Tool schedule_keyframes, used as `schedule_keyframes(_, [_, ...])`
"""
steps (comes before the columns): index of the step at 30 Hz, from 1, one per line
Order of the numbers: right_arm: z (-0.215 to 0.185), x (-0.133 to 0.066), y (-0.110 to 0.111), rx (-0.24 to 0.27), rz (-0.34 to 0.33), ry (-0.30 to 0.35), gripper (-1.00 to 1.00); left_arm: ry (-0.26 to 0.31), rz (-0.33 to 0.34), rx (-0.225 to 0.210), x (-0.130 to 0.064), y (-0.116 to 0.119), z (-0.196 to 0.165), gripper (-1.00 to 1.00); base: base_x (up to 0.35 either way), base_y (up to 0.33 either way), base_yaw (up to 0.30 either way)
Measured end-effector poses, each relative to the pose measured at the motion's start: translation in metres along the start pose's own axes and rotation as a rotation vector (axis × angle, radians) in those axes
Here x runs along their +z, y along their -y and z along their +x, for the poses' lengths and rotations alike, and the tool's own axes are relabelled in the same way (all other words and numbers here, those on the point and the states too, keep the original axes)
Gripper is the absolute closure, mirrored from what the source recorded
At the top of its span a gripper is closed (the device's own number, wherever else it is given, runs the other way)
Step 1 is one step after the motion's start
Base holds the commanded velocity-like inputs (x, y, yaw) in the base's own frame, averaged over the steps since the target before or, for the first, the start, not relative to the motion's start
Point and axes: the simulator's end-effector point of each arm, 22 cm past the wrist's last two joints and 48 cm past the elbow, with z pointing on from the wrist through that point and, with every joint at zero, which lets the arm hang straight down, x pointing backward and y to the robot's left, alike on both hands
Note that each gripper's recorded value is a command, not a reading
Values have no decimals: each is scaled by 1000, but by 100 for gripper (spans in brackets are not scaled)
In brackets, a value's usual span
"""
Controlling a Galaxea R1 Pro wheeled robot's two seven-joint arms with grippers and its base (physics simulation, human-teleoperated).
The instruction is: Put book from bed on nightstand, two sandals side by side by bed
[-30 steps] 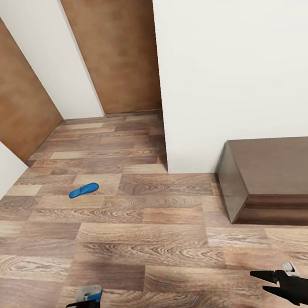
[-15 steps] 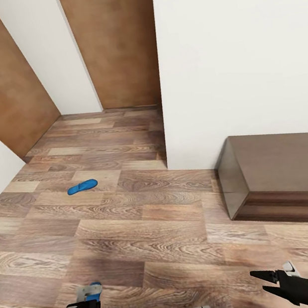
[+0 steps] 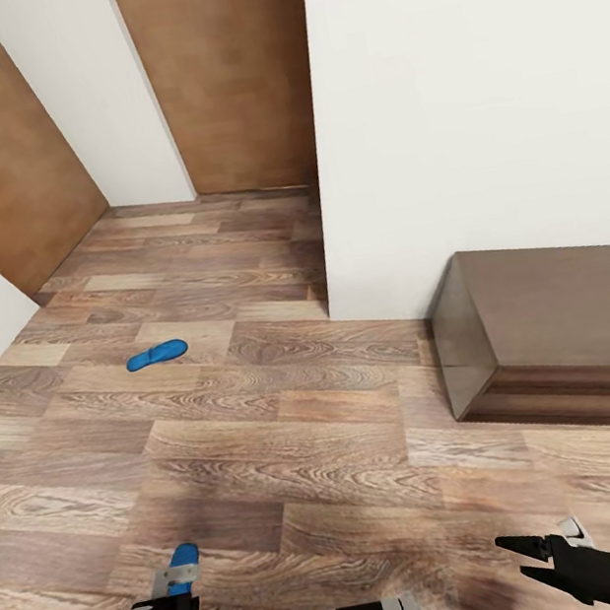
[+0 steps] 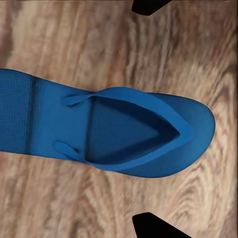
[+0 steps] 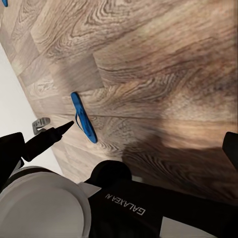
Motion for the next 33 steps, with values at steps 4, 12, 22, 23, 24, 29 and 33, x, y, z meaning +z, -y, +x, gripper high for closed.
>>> schedule_keyframes(4, [2,2,6,12,8,-8,-100,-16,1,4,5,2,7,-100,0,0,0])
schedule_keyframes(12, [7,7,18,36,24,-24,-100,-48,2,11,13,4,22,-100,0,0,0])
schedule_keyframes(22, [14,12,32,65,44,-45,-100,-88,3,20,24,7,40,-100,0,0,0])
schedule_keyframes(23, [14,13,33,68,46,-47,-100,-92,3,21,25,7,42,-100,0,0,0])
schedule_keyframes(24, [15,14,35,71,48,-48,-100,-96,3,22,26,8,44,-100,0,0,0])
schedule_keyframes(29, [15,14,35,71,47,-48,-100,-95,3,22,26,7,44,-100,0,0,0])
schedule_keyframes(33, [15,14,34,71,47,-49,-100,-95,2,22,26,7,44,-100,0,0,0])
